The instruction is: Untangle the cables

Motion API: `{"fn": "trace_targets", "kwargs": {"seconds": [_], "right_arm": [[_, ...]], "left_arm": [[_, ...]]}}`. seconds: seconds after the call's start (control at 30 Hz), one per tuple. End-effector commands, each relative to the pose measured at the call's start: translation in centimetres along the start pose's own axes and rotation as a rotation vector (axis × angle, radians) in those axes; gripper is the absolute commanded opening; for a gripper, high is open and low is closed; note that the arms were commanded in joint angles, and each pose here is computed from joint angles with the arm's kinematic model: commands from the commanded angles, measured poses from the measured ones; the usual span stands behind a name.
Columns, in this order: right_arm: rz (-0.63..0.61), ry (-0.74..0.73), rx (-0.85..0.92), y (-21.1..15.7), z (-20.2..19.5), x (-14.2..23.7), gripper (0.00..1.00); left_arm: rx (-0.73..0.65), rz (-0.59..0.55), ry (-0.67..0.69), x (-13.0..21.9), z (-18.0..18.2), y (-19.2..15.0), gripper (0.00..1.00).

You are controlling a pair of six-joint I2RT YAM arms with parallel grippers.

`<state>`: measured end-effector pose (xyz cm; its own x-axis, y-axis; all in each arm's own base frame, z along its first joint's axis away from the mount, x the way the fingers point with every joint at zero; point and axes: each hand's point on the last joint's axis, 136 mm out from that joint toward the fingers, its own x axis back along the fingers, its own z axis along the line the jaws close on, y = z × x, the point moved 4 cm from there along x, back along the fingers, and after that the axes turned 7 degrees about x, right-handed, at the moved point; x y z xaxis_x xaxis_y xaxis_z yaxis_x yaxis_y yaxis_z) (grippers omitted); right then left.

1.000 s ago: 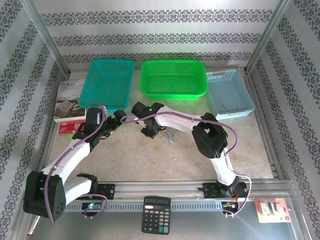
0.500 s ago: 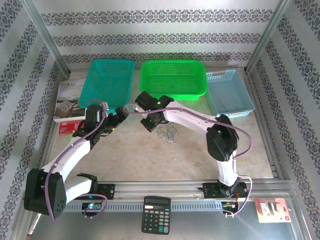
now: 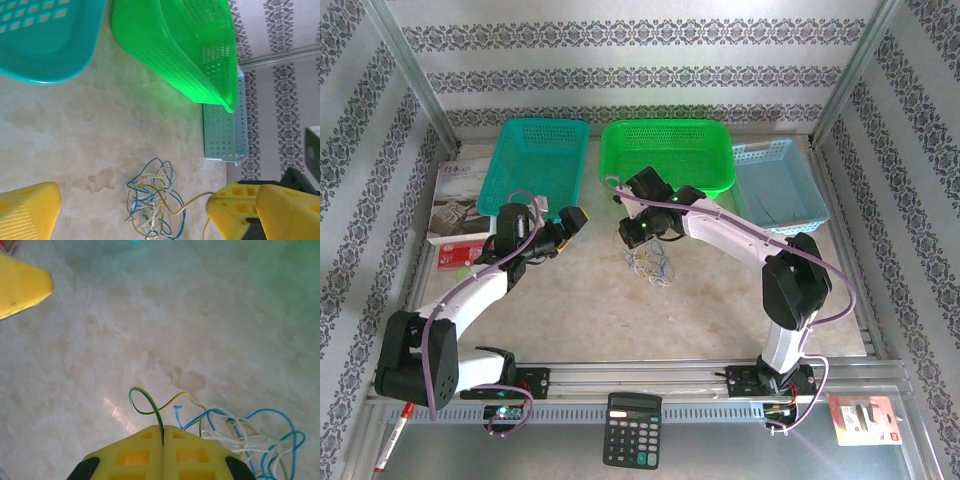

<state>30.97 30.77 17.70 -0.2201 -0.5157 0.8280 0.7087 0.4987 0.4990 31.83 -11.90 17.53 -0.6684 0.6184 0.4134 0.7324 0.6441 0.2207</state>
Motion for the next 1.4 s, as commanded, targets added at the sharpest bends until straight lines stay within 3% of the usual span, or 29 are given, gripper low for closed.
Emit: {"fn": "trace_targets", "kwargs": {"seconds": [0.0,0.33,0.57,1.13,1.37], "right_arm": [[-0.012,0.054,-0.018,0.2,0.3,0.2,0.0],[0.045,0.133,0.023,-0.9,-1.0,2.5,0.0],[0.056,0.167,0.032,-1.4,-1.7,3.8,0.0],[0.047,0.188,0.019,-1.6,-2.0,4.3,0.0],[0.039,0.197,0.013,-1.5,-1.9,4.2,0.0]], "left_arm": [[-0.082,0.035,-0.089,-0.4,-1.5,-0.9,0.96],[-0.425,0.143,-0.022,-2.3,-1.9,-4.9,0.82],[-0.564,0.186,-0.078,-4.5,-3.4,-6.0,0.68],[-0.595,0.277,-0.217,-7.8,-5.0,-7.2,0.55],[-0.573,0.296,-0.26,-8.4,-5.2,-7.5,0.39]]}}
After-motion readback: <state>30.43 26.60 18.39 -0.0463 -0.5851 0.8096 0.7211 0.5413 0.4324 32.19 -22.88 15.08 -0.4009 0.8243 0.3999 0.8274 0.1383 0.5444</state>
